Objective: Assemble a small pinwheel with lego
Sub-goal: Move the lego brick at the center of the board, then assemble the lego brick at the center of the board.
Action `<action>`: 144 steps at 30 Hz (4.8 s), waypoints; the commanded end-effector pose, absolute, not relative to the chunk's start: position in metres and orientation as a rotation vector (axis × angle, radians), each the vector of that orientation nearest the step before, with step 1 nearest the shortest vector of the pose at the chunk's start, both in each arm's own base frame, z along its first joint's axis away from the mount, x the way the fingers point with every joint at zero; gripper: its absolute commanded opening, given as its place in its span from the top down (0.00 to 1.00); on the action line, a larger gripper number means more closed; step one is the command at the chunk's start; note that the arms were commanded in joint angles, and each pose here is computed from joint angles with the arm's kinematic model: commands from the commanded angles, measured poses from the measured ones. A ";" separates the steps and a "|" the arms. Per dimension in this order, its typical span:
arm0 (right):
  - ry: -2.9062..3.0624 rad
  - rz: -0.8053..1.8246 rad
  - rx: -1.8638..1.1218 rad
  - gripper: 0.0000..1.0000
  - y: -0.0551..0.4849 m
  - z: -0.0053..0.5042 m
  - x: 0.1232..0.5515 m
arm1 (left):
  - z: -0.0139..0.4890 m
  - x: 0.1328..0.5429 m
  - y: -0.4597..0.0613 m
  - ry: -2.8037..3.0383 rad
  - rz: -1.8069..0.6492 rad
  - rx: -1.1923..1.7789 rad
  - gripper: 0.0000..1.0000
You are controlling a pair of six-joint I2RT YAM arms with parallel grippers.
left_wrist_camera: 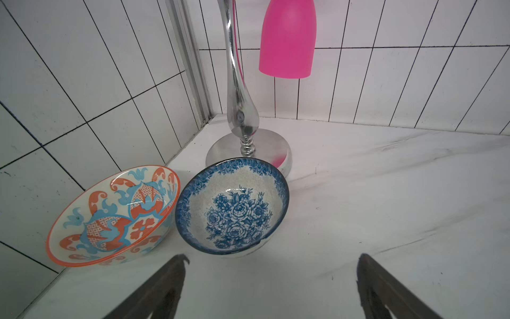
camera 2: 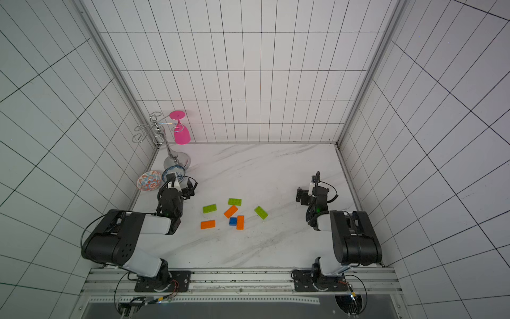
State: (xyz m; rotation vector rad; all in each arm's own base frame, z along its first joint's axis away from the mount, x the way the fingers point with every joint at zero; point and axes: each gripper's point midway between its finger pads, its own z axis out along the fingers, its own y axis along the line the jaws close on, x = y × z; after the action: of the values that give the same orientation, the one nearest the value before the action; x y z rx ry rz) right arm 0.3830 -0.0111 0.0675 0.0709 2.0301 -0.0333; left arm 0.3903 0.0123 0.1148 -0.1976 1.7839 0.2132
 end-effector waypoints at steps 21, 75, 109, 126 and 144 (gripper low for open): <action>1.905 -0.085 0.051 0.01 -0.013 0.122 0.393 | 0.160 0.382 -0.011 1.634 0.264 -0.093 0.03; 2.757 0.226 -0.339 0.43 0.261 0.069 0.263 | 0.079 0.281 -0.189 2.386 -0.768 0.038 0.33; 2.837 0.145 -0.863 0.53 0.239 0.026 0.283 | 0.077 0.279 -0.199 2.388 -0.761 0.121 0.34; 2.836 0.145 -0.870 0.40 0.245 0.034 0.247 | 0.083 0.282 -0.191 2.364 -0.748 0.088 0.30; 2.532 0.381 -1.151 0.02 0.367 0.089 0.337 | 0.111 0.321 -0.119 2.238 -0.693 -0.296 0.24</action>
State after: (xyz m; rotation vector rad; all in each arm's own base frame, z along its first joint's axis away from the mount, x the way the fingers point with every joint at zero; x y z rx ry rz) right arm 0.3424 0.3521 0.0832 -1.0137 2.5626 0.3469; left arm 0.3193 -0.1367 0.1132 -0.2038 2.2409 -0.7492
